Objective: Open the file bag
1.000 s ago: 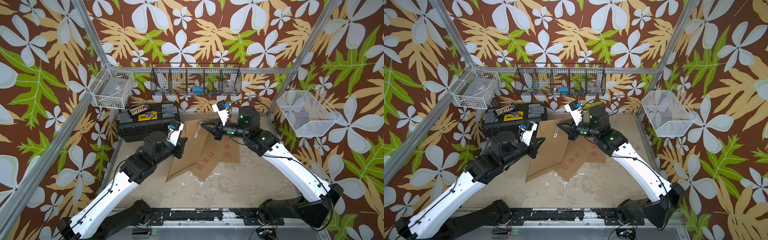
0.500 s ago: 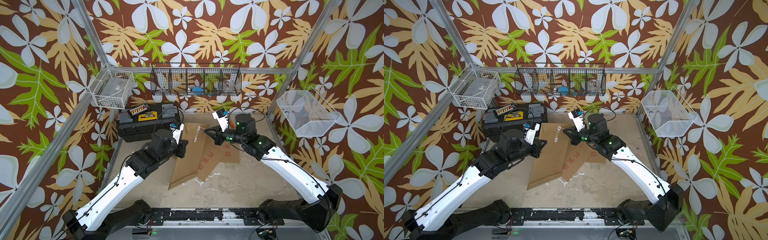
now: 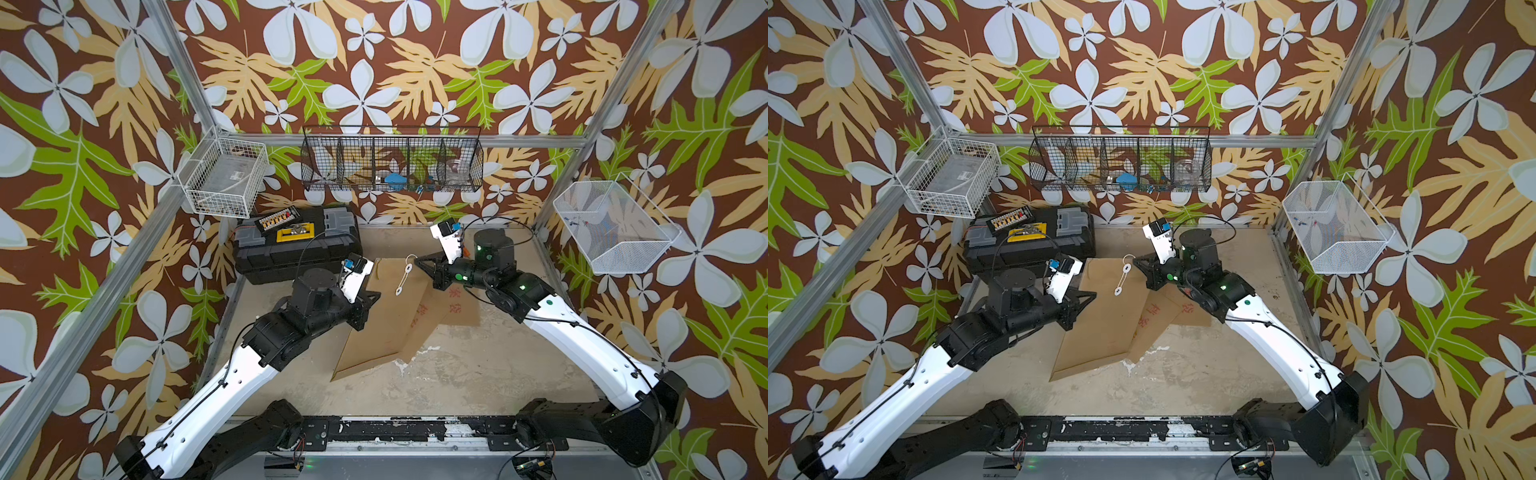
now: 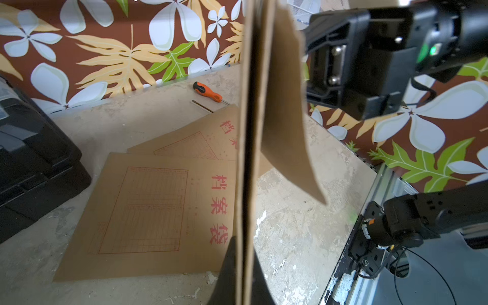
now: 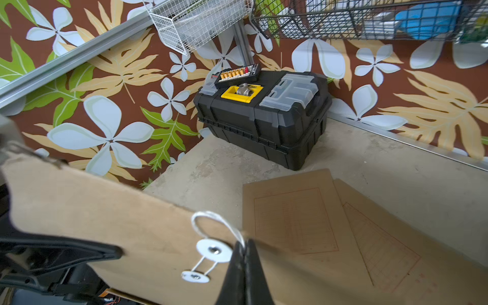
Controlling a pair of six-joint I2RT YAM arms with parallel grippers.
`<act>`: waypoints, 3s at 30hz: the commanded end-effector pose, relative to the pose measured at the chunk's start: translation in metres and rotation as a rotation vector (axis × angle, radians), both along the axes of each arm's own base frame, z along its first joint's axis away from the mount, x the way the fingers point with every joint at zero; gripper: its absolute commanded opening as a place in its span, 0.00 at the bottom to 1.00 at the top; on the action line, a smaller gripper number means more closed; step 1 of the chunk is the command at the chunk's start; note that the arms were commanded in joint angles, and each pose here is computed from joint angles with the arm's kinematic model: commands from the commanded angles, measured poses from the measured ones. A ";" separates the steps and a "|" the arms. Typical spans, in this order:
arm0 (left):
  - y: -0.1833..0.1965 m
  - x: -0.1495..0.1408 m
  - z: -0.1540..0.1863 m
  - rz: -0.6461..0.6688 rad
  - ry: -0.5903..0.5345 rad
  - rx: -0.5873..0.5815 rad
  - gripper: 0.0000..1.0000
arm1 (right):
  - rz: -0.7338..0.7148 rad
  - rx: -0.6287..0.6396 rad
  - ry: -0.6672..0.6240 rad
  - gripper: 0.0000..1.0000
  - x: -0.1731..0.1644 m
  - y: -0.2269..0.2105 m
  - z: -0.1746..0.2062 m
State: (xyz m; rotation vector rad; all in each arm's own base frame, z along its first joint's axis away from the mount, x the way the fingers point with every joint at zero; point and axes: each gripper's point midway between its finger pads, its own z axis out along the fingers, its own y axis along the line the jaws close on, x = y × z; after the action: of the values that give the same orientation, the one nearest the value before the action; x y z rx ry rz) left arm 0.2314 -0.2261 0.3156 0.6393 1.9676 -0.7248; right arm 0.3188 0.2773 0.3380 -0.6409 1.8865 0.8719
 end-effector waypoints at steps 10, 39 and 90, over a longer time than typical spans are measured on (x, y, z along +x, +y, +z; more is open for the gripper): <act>-0.001 -0.003 0.006 -0.031 -0.041 0.009 0.00 | -0.120 -0.085 -0.005 0.00 0.006 -0.024 -0.012; -0.005 -0.012 0.033 -0.043 -0.050 -0.131 0.00 | -0.083 -0.160 0.009 0.00 -0.018 -0.037 -0.047; 0.001 0.015 0.013 0.083 -0.025 -0.038 0.00 | 0.293 0.040 -0.085 0.00 -0.074 0.030 0.002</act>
State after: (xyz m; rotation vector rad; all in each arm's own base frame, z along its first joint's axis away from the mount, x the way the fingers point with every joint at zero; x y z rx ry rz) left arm 0.2458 -0.2275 0.3230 0.5089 1.9618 -0.7356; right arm 0.2279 0.3159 0.3390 -0.9910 1.6905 1.1848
